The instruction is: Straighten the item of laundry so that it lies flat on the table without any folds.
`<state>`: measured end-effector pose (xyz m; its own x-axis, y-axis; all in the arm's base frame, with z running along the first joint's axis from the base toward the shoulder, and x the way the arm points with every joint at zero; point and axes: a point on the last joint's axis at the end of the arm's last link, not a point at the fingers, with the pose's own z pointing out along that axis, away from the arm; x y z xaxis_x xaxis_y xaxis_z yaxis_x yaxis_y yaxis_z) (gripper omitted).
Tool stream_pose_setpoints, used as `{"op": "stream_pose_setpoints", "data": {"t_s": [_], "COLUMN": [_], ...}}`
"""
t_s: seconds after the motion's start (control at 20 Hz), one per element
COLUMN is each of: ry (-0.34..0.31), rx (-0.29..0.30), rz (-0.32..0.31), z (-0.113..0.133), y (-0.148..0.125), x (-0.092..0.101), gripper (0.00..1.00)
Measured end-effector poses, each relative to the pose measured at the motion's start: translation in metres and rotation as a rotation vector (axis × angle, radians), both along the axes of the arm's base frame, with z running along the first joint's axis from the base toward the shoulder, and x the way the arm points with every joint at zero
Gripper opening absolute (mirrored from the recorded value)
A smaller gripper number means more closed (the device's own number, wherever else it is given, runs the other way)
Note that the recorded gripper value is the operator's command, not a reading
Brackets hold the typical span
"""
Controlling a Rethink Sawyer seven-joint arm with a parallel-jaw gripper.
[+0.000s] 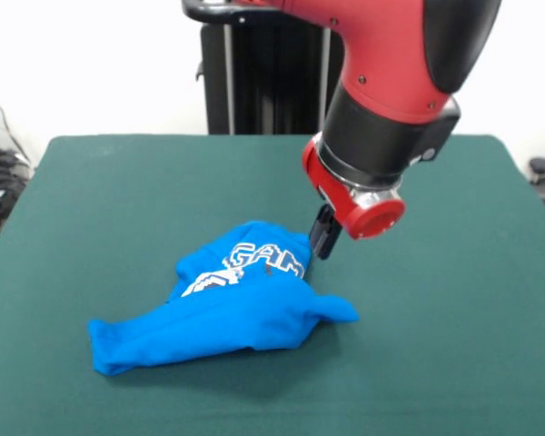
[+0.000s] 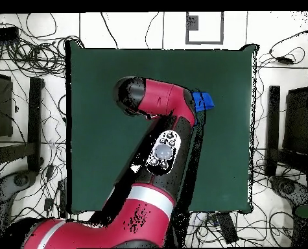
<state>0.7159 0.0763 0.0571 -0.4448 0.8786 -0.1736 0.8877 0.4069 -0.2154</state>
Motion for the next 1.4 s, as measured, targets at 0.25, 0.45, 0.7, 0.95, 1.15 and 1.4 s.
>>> {"op": "stream_pose_setpoints", "data": {"t_s": [0.25, 0.45, 0.7, 0.95, 1.15, 1.4], "ry": [-0.008, -0.011, -0.031, -0.055, -0.066, -0.068], "rx": [0.002, 0.002, -0.002, -0.009, -0.016, -0.020], "rz": [-0.002, -0.003, 0.000, 0.001, -0.001, -0.005], "z": [0.007, 0.008, 0.009, 0.005, 0.000, -0.005], "y": [0.000, -0.001, -0.002, -0.006, -0.010, -0.014], "x": [0.001, 0.001, 0.002, -0.001, -0.005, -0.011], "gripper": [0.00, 0.00, 0.00, 0.00, 0.00, 0.00]}}
